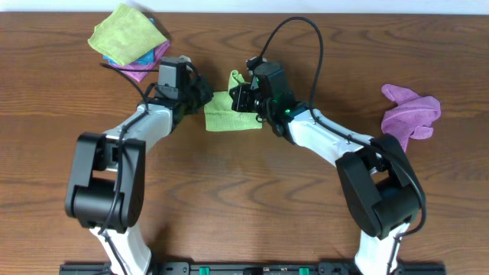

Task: Fold the cloth
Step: 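Move the right gripper's strip end left onto the left gripper's end, then press the folded cloth down, open the right gripper and withdraw right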

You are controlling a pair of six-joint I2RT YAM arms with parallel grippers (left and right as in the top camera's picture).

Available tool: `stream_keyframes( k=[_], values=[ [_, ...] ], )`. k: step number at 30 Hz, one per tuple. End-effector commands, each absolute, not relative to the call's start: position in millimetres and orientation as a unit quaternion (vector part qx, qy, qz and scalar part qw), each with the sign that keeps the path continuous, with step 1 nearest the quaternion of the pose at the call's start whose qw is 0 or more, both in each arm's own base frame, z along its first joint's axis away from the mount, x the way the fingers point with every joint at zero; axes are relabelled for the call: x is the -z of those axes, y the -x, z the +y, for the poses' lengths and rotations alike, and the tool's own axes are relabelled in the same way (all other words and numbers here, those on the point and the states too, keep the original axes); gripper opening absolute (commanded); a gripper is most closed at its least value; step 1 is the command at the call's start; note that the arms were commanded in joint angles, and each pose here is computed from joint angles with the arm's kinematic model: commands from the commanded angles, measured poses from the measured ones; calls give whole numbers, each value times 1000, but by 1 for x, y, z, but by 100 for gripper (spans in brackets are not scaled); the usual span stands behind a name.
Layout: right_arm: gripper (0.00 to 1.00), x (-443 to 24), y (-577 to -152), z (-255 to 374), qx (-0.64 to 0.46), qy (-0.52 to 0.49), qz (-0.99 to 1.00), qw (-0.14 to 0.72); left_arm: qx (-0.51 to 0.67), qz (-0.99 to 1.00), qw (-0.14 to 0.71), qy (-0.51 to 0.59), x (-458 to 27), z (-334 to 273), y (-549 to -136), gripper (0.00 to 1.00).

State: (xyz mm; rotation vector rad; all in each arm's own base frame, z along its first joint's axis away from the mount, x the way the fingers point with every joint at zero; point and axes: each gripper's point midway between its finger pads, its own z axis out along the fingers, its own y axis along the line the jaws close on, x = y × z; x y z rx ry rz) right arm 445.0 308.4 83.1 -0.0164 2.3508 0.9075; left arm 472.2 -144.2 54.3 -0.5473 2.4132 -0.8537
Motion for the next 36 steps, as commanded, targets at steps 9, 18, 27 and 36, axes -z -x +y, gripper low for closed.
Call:
stream_keyframes(
  k=[9,18,27,36],
  values=[
    [1,-87,-441,331,-335,47,883,326,307,886,283,202,-79,-120,-481,6],
    [1,-71,-445,345,-336,54,887,312,305,883,296,197,-90,-114,-482,6],
    [36,-69,-438,357,-340,69,887,303,298,875,317,213,-104,-86,-487,6],
    [43,-73,-417,376,-382,101,879,267,294,870,324,225,-107,-72,-489,6]
  ],
)
